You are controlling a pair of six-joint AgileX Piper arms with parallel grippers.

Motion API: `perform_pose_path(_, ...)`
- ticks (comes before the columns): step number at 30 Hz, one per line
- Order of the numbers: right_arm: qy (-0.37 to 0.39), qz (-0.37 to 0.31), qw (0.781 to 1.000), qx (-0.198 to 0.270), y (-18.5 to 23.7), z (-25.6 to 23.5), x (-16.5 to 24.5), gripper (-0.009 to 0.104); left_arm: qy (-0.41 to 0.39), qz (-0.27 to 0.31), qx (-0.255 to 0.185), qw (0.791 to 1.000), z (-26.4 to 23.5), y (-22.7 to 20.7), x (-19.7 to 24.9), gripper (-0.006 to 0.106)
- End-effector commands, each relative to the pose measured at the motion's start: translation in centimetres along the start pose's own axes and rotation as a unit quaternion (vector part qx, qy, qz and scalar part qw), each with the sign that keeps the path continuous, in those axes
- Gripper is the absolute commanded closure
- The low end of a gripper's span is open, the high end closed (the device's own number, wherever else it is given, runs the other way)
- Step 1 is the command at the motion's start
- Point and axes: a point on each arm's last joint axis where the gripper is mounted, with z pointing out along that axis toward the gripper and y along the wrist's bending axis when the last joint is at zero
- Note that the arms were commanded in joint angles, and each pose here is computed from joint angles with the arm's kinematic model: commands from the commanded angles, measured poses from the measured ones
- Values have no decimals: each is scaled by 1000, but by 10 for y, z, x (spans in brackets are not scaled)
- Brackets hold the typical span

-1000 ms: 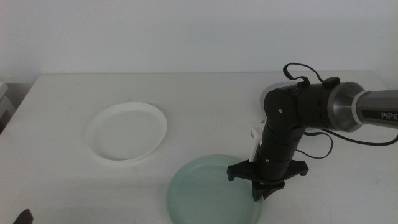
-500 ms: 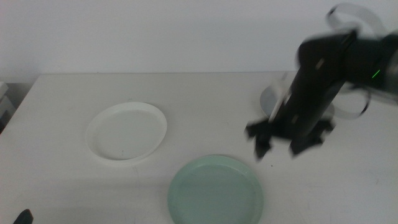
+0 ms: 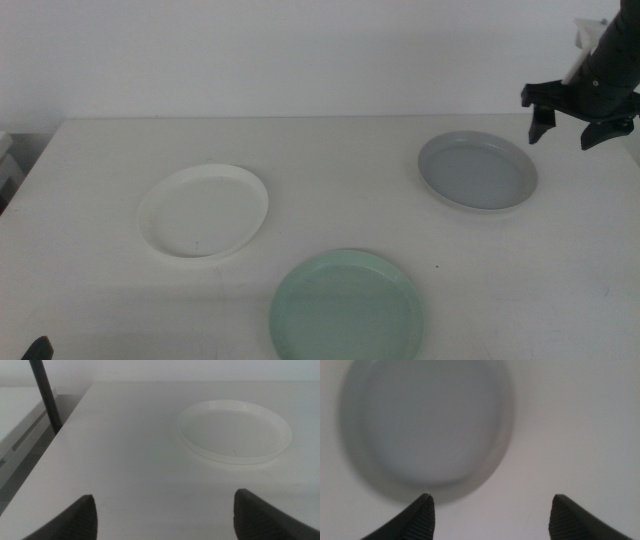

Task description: Stack the three bowls on top of each other.

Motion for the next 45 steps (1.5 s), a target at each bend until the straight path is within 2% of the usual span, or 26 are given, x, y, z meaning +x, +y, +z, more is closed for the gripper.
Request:
perform_pose_path(1,-56,-1,998,-4,-10,-11,-20,39,-45,-6,0,999,-2,0,-8,-4)
perform_pose_path(7,-55,-19,998,1,-16,40,-41,42,-45,-6,0,999,-2,0,-8,-4)
perform_pose_path(16,-34,-17,999,-5,-15,102,-51,49,-45,-6,0,999,-2,0,-8,-4)
perform_pose_path(18,-31,-20,999,-4,-15,108,-51,56,-45,-6,0,999,-2,0,-8,-4)
perform_pose_path(19,-33,-21,999,-4,-15,108,-52,64,-45,-6,0,999,-2,0,-8,-4)
perform_pose_path(22,-41,-37,998,-5,-14,101,-54,95,-45,-6,0,999,-2,0,-8,-4)
perform_pose_path(27,-73,-38,996,-25,-7,54,-53,96,-45,-6,0,999,-2,0,-8,-4)
perform_pose_path(31,-121,-59,988,-74,15,4,-27,96,-45,-6,0,999,-2,0,-8,-4)
perform_pose_path(39,-148,-100,972,-152,65,-61,81,96,-45,-6,0,999,-2,0,-8,-4)
perform_pose_path(45,-114,-130,965,-195,93,-63,149,96,-45,-6,0,999,-2,0,-8,-4)
